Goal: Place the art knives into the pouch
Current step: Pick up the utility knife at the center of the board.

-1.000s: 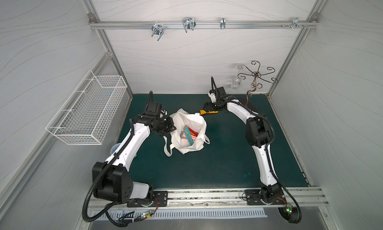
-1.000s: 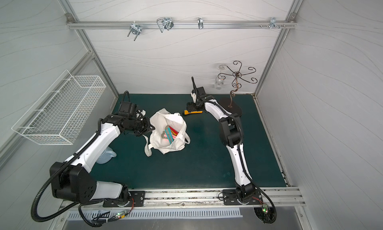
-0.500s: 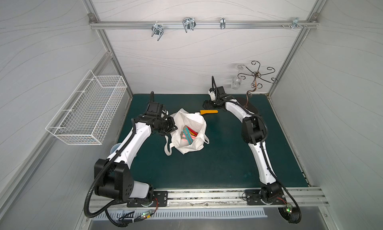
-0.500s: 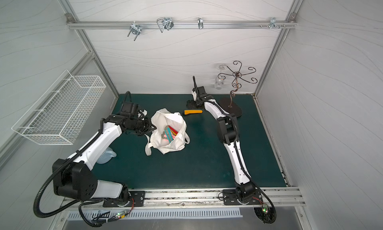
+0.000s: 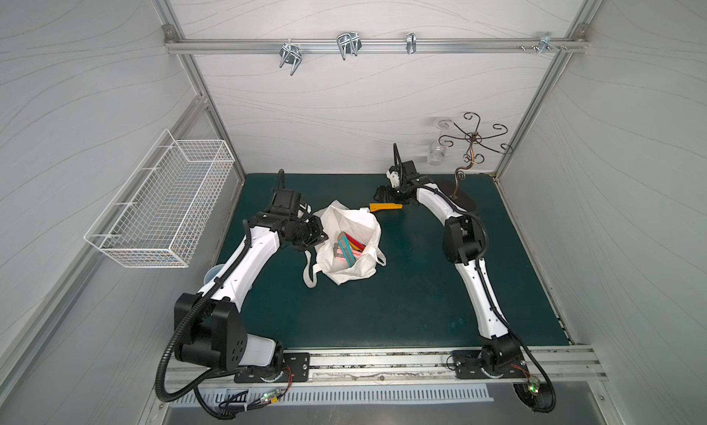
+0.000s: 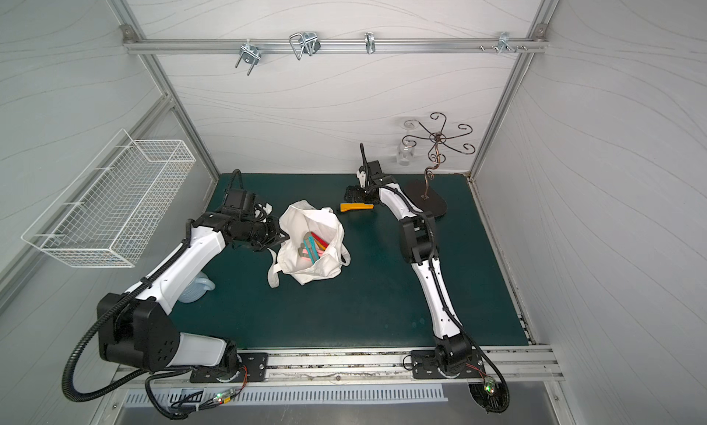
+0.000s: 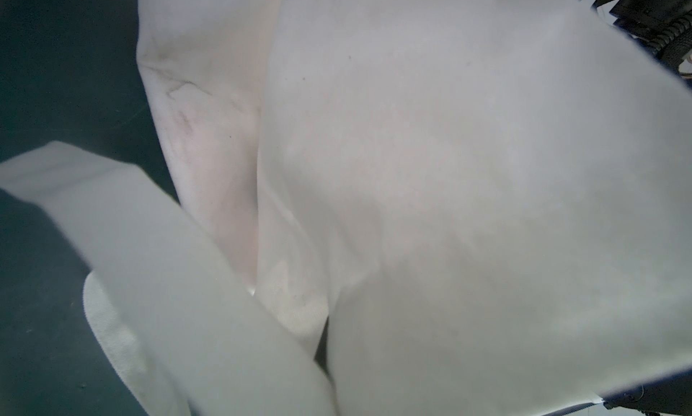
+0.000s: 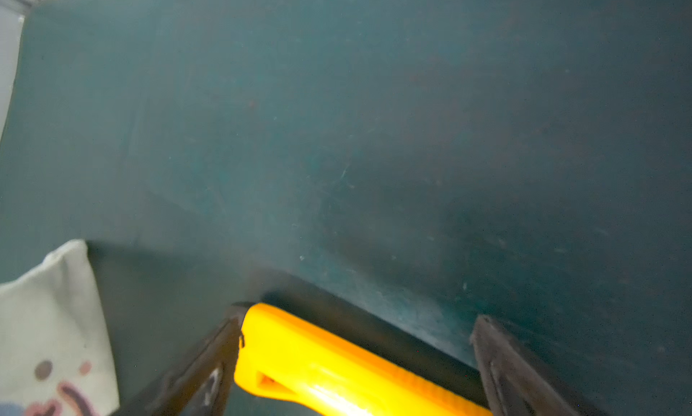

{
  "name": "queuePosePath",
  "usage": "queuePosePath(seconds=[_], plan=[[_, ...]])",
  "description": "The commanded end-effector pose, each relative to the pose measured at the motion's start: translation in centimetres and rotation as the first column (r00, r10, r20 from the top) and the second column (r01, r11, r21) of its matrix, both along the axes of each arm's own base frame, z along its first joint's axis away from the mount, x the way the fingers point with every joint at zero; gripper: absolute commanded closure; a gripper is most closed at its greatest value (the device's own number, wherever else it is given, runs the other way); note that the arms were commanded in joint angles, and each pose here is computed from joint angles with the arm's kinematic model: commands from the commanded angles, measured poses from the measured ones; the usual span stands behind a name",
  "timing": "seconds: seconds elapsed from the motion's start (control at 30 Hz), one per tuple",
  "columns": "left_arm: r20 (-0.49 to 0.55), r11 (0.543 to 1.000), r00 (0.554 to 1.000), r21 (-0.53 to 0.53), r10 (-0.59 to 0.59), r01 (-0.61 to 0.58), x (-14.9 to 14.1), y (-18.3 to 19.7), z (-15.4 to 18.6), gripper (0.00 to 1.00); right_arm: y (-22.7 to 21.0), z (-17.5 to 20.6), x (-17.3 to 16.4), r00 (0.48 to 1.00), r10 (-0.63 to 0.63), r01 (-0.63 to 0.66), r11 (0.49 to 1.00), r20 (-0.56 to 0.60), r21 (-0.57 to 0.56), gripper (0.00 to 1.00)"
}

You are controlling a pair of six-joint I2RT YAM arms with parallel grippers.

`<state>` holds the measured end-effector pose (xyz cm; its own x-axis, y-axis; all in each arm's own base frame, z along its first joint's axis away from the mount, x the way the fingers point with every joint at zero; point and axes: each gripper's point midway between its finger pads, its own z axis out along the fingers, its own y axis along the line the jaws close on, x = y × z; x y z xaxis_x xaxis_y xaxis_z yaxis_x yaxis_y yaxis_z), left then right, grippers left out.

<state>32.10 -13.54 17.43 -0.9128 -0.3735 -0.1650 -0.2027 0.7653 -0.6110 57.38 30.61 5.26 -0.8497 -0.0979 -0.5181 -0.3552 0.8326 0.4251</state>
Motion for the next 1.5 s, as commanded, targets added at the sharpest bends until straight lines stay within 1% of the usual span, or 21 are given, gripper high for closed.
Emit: queuePosePath(seconds=[0.0, 0.1, 0.2, 0.27, 0.33, 0.47, 0.6, 0.67, 0.73, 0.77, 0.8, 0.87, 0.9, 1.0, 1.1, 1.2, 1.47], plan=[[0.039, 1.0, 0.999, -0.024, -0.006, 0.007, 0.5, -0.5, 0.9, 1.0, -0.1, -1.7, -2.1, 0.992, 0.015, -0.013, 1.0, -0.128, 0.019, 0.01], [0.045, 1.0, 0.999, -0.029, -0.01, 0.011, 0.4, -0.6, 1.1, 1.0, 0.0, -2.3, -3.5, 0.983, 0.032, -0.028, 0.999, -0.179, 0.024, 0.01], [0.049, 1.0, 0.999, -0.029, -0.009, 0.011, 0.2, -0.5, 1.2, 1.0, -0.1, -2.6, -5.7, 0.974, 0.042, -0.042, 0.999, -0.223, 0.004, 0.01], [0.05, 0.999, 0.999, -0.03, -0.01, 0.012, 0.1, -0.5, 1.3, 1.0, 0.1, -2.9, -7.3, 0.972, 0.056, -0.064, 0.998, -0.228, -0.026, 0.01], [0.047, 0.999, 0.999, -0.03, -0.013, 0.014, 0.0, -0.6, 1.2, 1.0, 0.0, -3.1, -8.7, 0.974, 0.065, -0.088, 0.992, -0.217, -0.096, 0.01], [0.049, 0.999, 0.999, -0.03, -0.015, 0.017, -0.3, -0.6, 1.2, 1.0, -0.2, -3.8, -10.5, 0.976, 0.069, -0.114, 0.97, -0.205, -0.215, 0.02], [0.05, 0.999, 0.999, -0.027, -0.017, 0.018, -0.4, -0.6, 1.3, 1.0, -1.0, -5.0, -11.3, 0.981, 0.067, -0.132, 0.921, -0.183, -0.368, 0.03], [0.051, 1.0, 0.999, -0.025, -0.018, 0.019, -0.5, -0.6, 1.4, 1.0, -1.4, -5.5, -11.3, 0.983, 0.063, -0.132, 0.891, -0.172, -0.434, 0.07], [0.053, 1.0, 0.998, -0.021, -0.018, 0.019, -0.5, -0.6, 1.5, 1.0, -1.8, -5.8, -11.4, 0.984, 0.055, -0.13, 0.87, -0.168, -0.475, 0.11], [0.052, 1.0, 0.998, -0.02, -0.017, 0.018, -0.5, -0.6, 1.5, 1.0, -2.0, -5.9, -11.3, 0.985, 0.049, -0.124, 0.869, -0.166, -0.48, 0.13], [0.051, 1.0, 0.999, -0.018, -0.017, 0.018, -0.6, -0.6, 1.4, 1.0, -2.1, -6.0, -11.2, 0.985, 0.046, -0.123, 0.868, -0.167, -0.482, 0.17], [0.05, 1.0, 0.999, -0.018, -0.018, 0.019, -0.6, -0.7, 1.4, 1.0, -2.3, -6.0, -11.1, 0.985, 0.041, -0.117, 0.871, -0.167, -0.478, 0.26], [0.049, 1.0, 0.999, -0.016, -0.018, 0.019, -0.6, -0.7, 1.4, 1.0, -2.3, -6.0, -11.1, 0.985, 0.036, -0.114, 0.873, -0.171, -0.474, 0.28], [0.048, 1.0, 0.999, -0.012, -0.018, 0.018, -0.6, -0.7, 1.3, 1.0, -2.5, -6.1, -10.9, 0.984, 0.024, -0.105, 0.883, -0.178, -0.457, 0.4], [0.046, 1.0, 0.999, -0.012, -0.018, 0.019, -0.6, -0.7, 1.3, 1.0, -2.5, -6.1, -10.8, 0.984, 0.02, -0.099, 0.888, -0.179, -0.449, 0.47], [0.047, 1.0, 0.999, -0.011, -0.018, 0.018, -0.6, -0.7, 1.3, 1.0, -2.3, -6.2, -10.8, 0.982, 0.026, -0.106, 0.893, -0.187, -0.436, 0.62], [0.047, 1.0, 0.999, -0.008, -0.017, 0.018, -0.6, -0.7, 1.2, 1.0, -1.7, -6.1, -11.1, 0.977, 0.051, -0.131, 0.909, -0.205, -0.396, 0.78]])
